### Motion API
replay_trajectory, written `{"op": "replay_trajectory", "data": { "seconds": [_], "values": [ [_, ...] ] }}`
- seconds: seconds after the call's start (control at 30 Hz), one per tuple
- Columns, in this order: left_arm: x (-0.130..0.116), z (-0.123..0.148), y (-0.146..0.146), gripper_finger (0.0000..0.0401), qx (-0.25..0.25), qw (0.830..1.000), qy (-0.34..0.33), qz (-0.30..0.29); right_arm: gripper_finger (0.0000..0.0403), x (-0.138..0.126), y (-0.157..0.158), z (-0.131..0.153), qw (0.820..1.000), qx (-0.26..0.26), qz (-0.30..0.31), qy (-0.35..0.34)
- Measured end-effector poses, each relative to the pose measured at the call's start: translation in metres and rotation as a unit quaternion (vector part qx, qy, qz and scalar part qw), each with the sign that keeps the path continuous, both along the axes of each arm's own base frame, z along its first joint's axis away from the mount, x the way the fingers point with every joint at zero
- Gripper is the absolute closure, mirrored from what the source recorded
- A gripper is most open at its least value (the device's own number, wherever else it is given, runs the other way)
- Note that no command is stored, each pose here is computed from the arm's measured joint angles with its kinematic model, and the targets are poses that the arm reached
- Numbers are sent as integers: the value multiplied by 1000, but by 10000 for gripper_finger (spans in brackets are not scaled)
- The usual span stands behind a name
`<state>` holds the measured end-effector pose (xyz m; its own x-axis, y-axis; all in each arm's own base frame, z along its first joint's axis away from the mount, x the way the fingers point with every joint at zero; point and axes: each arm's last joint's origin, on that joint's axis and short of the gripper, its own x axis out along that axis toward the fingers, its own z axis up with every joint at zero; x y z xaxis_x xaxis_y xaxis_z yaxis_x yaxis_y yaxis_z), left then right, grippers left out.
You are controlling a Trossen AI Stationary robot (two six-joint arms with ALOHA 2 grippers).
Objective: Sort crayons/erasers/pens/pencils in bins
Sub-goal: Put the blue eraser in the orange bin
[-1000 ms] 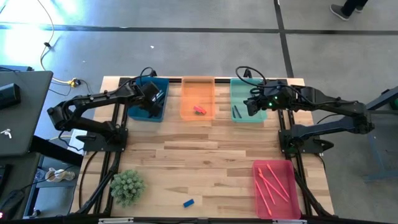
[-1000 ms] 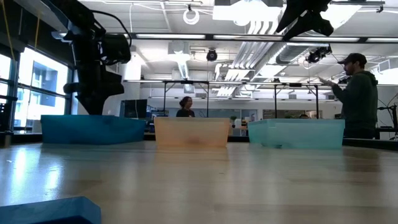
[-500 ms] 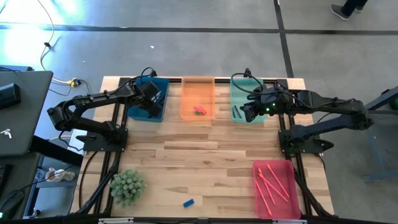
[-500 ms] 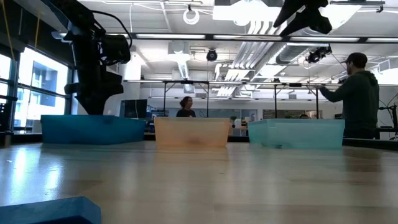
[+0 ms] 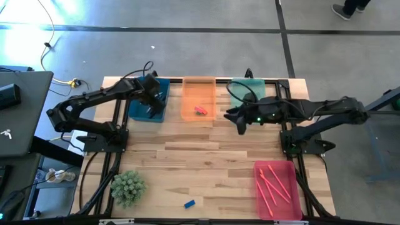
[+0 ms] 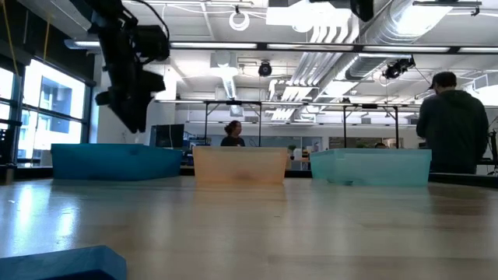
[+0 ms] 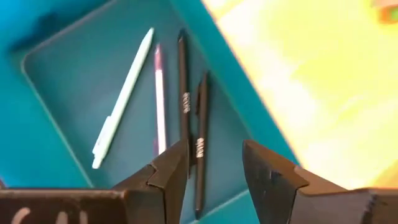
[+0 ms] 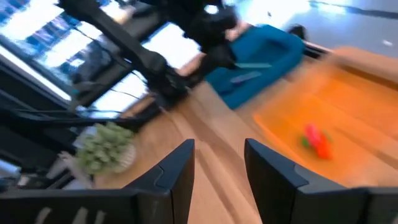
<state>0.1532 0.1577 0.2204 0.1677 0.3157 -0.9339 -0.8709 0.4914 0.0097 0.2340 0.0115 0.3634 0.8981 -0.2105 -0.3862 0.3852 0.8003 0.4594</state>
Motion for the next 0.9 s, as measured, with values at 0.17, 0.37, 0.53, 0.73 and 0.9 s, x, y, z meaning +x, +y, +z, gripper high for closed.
{"op": "replay_trajectory", "data": {
  "seconds": [0.17, 0.37, 0.53, 0.73, 0.9],
  "values": [
    [6, 33, 0, 263, 12, 999, -31, -36, 270, 15, 15, 0, 999, -8, 32, -32],
    [13, 69, -18, 262, 8, 988, -123, -91, 270, 35, 37, -3, 995, -3, 59, -77],
    [19, 80, -47, 264, -12, 975, -166, -145, 270, 46, 53, -4, 994, -9, 57, -91],
    [28, 88, -82, 268, -22, 961, -186, -201, 270, 64, 76, 17, 993, -50, 64, -83],
    [33, 87, -104, 268, -22, 960, -167, -224, 270, 81, 87, 27, 993, -88, 72, 6]
  ]
}}
